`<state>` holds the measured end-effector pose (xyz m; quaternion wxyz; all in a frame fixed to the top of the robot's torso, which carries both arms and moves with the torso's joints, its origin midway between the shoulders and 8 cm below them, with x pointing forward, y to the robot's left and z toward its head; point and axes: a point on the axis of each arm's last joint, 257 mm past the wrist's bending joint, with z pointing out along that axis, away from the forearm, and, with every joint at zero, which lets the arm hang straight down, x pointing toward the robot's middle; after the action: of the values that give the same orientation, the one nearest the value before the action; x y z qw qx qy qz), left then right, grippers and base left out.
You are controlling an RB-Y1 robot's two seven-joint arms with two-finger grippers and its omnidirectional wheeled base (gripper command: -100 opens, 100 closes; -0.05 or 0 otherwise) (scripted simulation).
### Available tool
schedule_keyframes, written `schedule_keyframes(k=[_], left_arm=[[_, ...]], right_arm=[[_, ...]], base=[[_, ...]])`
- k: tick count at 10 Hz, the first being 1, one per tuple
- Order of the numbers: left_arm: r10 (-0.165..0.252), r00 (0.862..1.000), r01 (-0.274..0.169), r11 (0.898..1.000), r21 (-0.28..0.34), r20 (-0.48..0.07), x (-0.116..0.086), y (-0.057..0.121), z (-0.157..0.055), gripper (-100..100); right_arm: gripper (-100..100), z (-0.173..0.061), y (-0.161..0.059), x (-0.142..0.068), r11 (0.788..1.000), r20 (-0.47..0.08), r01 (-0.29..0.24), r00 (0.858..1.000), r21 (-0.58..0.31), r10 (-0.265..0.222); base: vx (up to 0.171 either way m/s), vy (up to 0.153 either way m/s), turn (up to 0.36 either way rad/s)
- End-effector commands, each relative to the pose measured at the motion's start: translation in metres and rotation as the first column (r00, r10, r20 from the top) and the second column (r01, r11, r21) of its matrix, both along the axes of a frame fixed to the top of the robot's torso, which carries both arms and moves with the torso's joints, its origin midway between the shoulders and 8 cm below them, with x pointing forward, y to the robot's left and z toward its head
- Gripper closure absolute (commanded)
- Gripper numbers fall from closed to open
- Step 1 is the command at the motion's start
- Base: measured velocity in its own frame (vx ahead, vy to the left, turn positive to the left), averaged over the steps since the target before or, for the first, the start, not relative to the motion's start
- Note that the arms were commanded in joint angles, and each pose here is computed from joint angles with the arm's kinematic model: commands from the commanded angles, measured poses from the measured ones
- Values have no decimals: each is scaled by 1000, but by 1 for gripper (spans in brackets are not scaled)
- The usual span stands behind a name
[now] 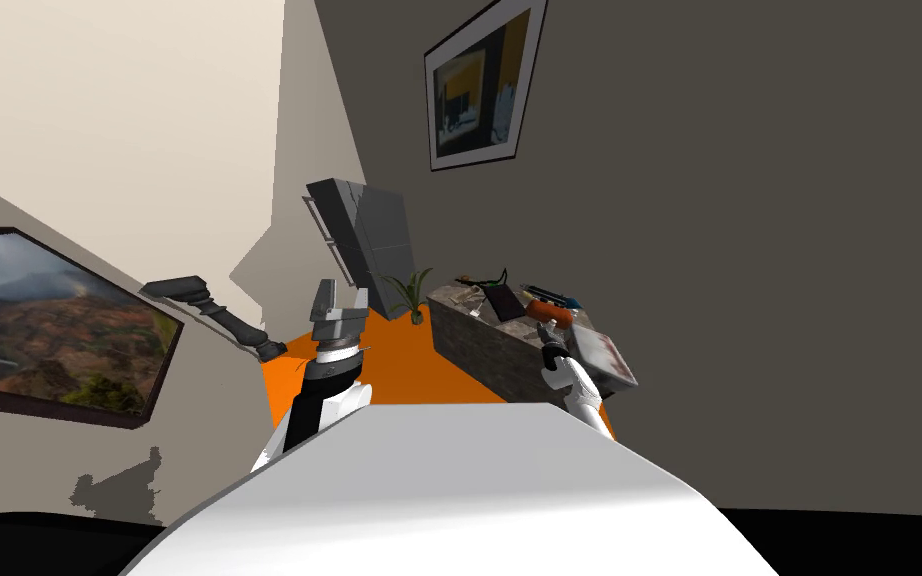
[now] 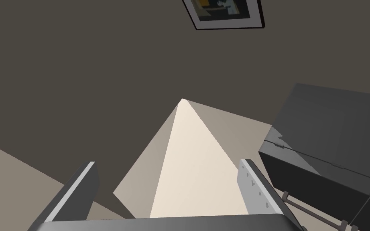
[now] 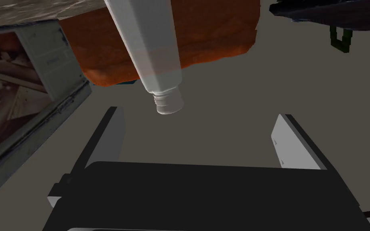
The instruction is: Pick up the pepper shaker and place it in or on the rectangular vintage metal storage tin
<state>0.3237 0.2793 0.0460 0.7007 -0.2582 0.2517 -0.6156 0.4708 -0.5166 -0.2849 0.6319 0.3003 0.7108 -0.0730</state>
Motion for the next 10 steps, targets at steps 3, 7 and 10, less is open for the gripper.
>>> schedule_keyframes(k=[3,7,10], left_arm=[[0,1000,0,1000,0,0,0,0,0,0],[0,1000,0,1000,0,0,0,0,0,0],[0,1000,0,1000,0,0,0,0,0,0]], right_arm=[[-100,-16,-38,-18,993,-93,62,993,-105,-72],[-100,-22,-73,-35,972,-164,108,976,-207,-143],[-100,-20,-98,-46,949,-202,133,960,-286,-196]], base=[[93,51,-12],[60,31,-7],[80,45,-6]])
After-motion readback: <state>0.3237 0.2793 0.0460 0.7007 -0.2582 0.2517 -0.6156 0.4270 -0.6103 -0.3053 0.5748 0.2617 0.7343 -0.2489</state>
